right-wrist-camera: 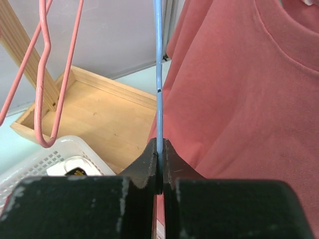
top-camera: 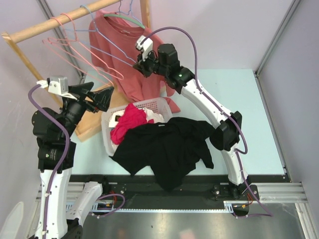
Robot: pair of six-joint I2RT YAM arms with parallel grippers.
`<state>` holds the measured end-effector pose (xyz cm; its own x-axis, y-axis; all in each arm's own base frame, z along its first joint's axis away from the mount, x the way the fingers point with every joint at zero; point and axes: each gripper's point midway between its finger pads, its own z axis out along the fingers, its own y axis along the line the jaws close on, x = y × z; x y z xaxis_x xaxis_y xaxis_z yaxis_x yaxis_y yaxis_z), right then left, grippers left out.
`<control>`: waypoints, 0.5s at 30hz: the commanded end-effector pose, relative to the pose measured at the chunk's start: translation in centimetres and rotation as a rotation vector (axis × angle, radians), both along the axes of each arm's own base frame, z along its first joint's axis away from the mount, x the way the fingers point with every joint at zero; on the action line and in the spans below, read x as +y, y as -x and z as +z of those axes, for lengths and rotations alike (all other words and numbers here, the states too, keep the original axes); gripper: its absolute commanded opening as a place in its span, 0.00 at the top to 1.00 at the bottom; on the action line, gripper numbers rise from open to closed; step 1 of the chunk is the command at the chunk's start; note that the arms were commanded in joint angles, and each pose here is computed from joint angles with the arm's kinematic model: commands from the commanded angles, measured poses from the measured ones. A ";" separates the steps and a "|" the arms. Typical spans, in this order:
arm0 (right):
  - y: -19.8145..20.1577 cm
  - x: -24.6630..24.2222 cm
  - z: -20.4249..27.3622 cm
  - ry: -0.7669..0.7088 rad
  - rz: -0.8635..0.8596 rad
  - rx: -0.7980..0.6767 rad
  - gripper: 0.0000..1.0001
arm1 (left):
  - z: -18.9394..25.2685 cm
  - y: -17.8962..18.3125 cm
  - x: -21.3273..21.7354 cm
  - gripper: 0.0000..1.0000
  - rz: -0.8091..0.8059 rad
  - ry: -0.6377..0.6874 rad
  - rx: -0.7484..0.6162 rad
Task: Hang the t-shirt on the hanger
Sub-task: Pick up the hanger from the clothesline.
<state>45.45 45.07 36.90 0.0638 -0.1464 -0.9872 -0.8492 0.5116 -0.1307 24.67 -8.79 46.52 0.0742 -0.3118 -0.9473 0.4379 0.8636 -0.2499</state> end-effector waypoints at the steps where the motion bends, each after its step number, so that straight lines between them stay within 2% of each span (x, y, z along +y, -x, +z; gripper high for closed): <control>1: 1.1 -1.7 8.0 -0.162 0.025 -0.100 1.00 | 0.6 -0.3 0.2 0.00 0.005 -0.004 -0.026; 9: 0.8 -4.4 10.7 -0.286 0.096 -0.032 1.00 | 0.3 -0.8 0.0 0.00 -0.003 0.003 -0.013; 15: 2.7 -5.4 11.5 -0.290 0.188 -0.005 1.00 | 0.0 -1.0 -0.5 0.00 -0.034 -0.042 -0.018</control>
<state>47.68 40.70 40.32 -0.0349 0.0346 -0.9988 -0.8757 0.4806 0.0473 25.52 -8.85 46.10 0.0578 -0.3090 -0.9493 0.4339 0.8642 -0.2548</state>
